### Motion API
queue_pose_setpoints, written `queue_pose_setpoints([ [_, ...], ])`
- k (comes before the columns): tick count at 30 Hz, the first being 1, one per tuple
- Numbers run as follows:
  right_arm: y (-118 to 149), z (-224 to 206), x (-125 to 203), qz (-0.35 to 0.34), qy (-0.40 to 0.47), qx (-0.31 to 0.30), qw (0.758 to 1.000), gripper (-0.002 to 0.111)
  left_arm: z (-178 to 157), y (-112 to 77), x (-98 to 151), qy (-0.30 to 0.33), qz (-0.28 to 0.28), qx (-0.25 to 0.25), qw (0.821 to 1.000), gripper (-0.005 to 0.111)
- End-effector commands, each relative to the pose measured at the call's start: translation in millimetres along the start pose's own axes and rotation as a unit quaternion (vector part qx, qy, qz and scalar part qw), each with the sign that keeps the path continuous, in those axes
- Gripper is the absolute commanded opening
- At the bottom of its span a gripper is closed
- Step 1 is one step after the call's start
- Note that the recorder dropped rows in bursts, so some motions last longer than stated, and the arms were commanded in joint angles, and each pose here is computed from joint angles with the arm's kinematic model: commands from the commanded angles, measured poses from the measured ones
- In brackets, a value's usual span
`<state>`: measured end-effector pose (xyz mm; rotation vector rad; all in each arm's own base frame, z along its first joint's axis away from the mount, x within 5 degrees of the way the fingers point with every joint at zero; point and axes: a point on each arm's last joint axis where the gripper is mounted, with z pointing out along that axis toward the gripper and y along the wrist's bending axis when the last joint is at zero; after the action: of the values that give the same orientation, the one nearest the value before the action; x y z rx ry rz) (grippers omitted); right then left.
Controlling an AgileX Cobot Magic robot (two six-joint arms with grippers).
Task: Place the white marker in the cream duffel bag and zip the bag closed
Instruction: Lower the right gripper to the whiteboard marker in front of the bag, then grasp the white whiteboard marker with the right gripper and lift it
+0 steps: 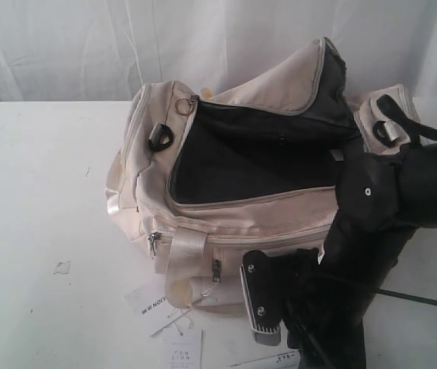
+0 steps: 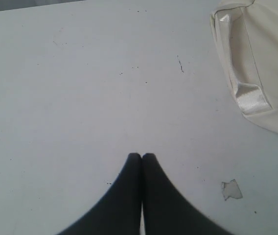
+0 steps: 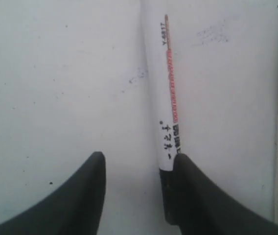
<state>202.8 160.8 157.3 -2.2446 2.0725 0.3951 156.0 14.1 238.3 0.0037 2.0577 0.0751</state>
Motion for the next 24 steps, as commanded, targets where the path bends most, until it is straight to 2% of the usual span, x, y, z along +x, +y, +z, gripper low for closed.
queue_pose_setpoints([
  [1,-0.4,6.2,4.0,-0.017,0.002,0.026,0.999,0.042,-0.5,-1.8,2.6,0.004,-0.003,0.006,1.0,0.0],
  [7,-2.0,11.0,6.9,-0.017,0.0,0.054,0.998,0.042,-0.5,-1.5,2.2,0.002,-0.003,0.004,1.0,0.0],
  [13,-3.4,16.9,8.2,-0.015,0.006,0.045,0.999,0.039,-0.5,-1.5,2.2,0.002,-0.003,0.004,1.0,0.0],
  [18,-4.0,20.0,8.8,-0.014,0.008,0.04,0.999,0.026,-0.5,-1.4,2.1,0.001,-0.003,0.004,1.0,0.0],
  [24,-5.5,19.9,8.4,-0.01,0.006,0.048,0.999,0.001,-0.5,-1.4,2.1,0.001,-0.003,0.004,1.0,0.0],
])
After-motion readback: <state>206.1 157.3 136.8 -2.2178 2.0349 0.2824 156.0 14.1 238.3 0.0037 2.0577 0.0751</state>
